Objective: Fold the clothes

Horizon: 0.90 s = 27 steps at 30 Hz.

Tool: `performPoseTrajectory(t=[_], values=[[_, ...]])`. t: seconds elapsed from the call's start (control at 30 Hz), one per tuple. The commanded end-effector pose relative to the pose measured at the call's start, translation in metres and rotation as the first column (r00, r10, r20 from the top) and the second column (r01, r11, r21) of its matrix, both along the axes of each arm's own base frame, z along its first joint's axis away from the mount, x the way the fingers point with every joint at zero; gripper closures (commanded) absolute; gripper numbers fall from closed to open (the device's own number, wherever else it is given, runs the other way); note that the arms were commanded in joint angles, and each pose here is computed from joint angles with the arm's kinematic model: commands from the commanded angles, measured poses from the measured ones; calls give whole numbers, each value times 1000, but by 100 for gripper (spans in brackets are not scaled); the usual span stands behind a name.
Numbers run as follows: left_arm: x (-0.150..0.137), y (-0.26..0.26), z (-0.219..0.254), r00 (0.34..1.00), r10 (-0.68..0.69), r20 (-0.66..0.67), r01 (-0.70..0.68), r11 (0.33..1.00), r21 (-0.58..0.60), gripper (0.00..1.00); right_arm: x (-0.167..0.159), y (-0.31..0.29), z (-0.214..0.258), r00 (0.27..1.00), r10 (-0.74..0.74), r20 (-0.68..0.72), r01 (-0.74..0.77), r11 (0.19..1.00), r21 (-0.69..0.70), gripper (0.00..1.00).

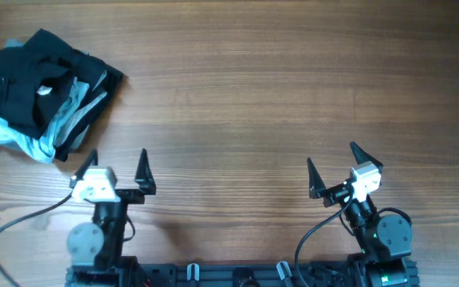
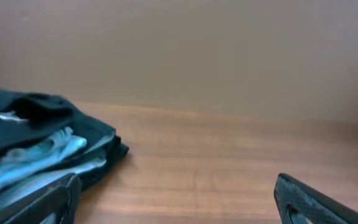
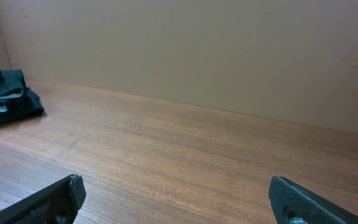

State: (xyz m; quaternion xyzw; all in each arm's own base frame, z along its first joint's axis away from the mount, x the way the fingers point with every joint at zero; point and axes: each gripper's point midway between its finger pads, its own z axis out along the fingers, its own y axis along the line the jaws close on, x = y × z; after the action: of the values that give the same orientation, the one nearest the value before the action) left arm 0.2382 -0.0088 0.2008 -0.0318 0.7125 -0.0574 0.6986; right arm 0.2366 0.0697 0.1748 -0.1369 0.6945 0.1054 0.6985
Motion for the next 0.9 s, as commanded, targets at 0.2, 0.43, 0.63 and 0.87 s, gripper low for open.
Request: performPoseTrajectory(t=[0.2,0.43,0.63,0.87], values=[[8,1,-43,999,3,-52,-3,1000,-4,0,0,-1,3,1000,-6,5,6,1000,20,1],[8,1,-43,999,3,-54,-3,1000,-4,0,0,-1,3,1000,-6,5,6,1000,20,1],[8,1,-43,999,3,-54,-3,1000,-4,0,0,-1,3,1000,-6,5,6,1000,20,0],[8,1,-43,999,3,-54,-3,1000,-4,0,0,-1,3,1000,-5,5,5,1000,20,0]])
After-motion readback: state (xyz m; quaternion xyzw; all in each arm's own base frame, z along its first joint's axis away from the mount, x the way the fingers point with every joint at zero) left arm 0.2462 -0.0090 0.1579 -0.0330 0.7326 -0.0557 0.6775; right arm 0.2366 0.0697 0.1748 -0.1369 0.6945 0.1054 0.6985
